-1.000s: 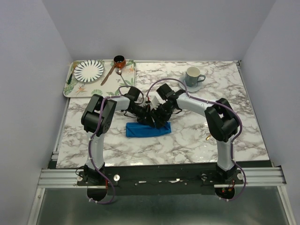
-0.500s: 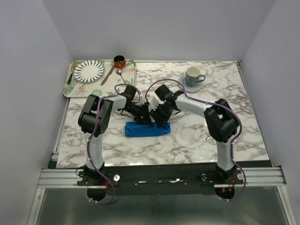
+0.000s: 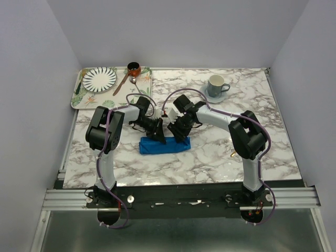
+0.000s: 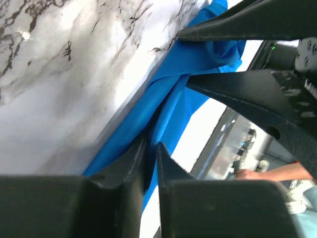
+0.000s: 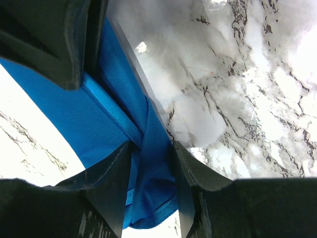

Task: Fold the napkin into a case and place the utensils inside
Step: Stuff the top corner of the smaller-rectangle-folded napkin at the center of the board.

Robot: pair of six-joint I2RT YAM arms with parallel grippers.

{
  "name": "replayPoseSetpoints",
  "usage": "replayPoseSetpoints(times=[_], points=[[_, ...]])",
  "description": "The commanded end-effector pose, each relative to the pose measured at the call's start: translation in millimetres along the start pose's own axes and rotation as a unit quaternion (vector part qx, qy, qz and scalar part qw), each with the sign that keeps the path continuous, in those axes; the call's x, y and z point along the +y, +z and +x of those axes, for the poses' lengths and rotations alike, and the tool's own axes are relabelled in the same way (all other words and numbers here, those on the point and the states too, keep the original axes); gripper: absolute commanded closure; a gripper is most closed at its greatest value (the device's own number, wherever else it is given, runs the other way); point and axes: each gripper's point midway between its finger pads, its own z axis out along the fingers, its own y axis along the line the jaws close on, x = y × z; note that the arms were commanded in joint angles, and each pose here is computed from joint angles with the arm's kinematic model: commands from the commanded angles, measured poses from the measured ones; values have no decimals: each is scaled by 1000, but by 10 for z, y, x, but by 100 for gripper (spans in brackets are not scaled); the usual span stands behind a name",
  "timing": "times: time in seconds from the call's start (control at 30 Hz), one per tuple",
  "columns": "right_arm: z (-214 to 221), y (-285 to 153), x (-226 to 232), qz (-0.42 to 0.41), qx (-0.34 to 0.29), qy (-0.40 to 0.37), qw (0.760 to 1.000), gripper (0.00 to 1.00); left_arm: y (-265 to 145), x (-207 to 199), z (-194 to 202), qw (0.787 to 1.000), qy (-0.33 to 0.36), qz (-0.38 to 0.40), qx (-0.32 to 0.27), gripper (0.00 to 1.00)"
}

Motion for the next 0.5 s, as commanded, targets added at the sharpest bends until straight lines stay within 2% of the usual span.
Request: replayPoseSetpoints(times=[0.0, 0.13, 0.47], points=[[230, 153, 15, -13, 42, -1, 999, 53, -53, -47, -65, 1000, 24, -7, -7, 87], [135, 134, 71, -27, 27, -15, 999, 53, -63, -95, -138, 999, 28, -8, -16, 100], [40, 138, 146, -42, 10, -37, 998, 57, -110, -245, -296, 998, 41, 12, -35, 100]])
